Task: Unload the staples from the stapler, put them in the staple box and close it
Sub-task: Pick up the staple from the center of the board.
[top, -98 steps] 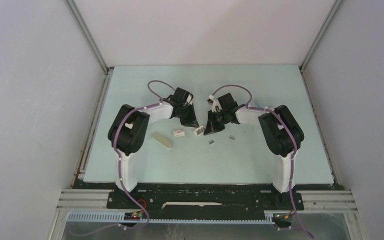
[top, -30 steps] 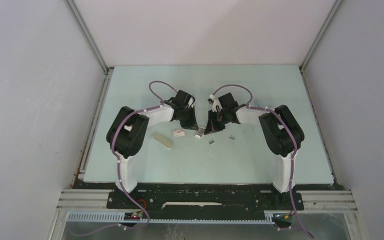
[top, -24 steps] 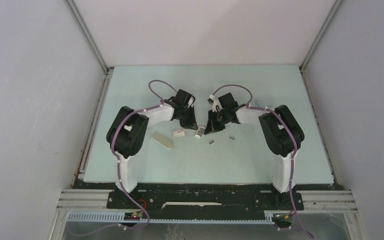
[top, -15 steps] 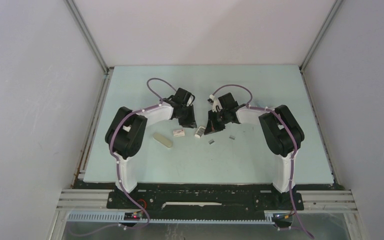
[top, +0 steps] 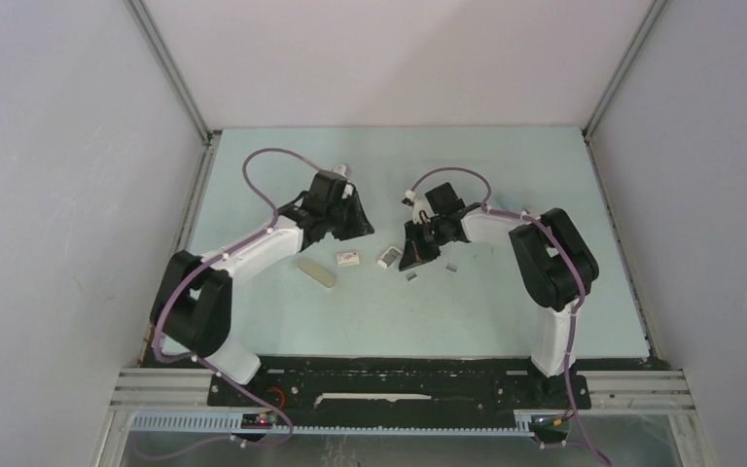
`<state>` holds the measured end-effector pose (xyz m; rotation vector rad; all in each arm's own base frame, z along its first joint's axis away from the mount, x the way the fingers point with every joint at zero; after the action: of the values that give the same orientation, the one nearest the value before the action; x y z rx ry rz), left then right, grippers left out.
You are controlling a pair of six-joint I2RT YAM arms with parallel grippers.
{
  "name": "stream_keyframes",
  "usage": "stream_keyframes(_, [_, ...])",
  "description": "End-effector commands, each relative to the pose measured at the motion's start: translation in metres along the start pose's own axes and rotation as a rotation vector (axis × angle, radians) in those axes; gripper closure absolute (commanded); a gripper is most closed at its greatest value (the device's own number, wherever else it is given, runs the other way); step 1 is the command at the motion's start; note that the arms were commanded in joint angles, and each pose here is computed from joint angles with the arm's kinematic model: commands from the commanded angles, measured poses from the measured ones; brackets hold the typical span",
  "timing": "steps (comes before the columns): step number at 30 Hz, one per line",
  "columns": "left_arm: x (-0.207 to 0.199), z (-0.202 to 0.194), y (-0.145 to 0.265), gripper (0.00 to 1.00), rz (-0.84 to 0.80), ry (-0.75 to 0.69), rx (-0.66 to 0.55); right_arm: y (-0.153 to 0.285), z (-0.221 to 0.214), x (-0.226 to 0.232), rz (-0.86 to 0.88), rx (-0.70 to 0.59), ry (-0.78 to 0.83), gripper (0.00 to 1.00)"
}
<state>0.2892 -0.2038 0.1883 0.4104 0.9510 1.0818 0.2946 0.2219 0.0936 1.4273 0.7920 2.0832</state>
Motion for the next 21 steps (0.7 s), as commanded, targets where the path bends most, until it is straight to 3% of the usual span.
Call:
stream_keyframes(1, [0.007,-0.021,0.007,0.73,-0.065,0.092,-0.021,0.045,0.009,0.015,0.069,-0.064,0.147,0.94])
stream_keyframes(5, [0.011,-0.036,0.009,0.71,-0.134,0.123,-0.029,0.078,0.02,0.02,0.192,-0.097,0.296,0.91])
stream_keyframes(8, [0.013,-0.046,0.005,0.71,-0.16,0.148,-0.004,0.091,0.025,0.019,0.17,-0.081,0.397,0.88])
stream_keyframes(14, [0.018,-0.069,-0.014,0.84,-0.104,0.217,0.097,0.094,0.034,0.009,0.056,-0.119,0.41,0.88])
stream_keyframes(21, [0.021,-0.077,-0.019,0.86,-0.071,0.223,0.126,0.094,0.036,0.002,0.014,-0.11,0.412,0.89])
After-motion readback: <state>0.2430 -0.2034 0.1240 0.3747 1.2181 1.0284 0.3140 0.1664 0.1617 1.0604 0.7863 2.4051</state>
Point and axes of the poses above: each gripper's point midway between its finger pads, its own y axis back along the fingers, its own x axis along the line the jaws close on, z = x × y, the point moved 10 cm from there along y, back along the fingers, and after that the axes turned 4 degrees about -y, right-handed, at the moved point
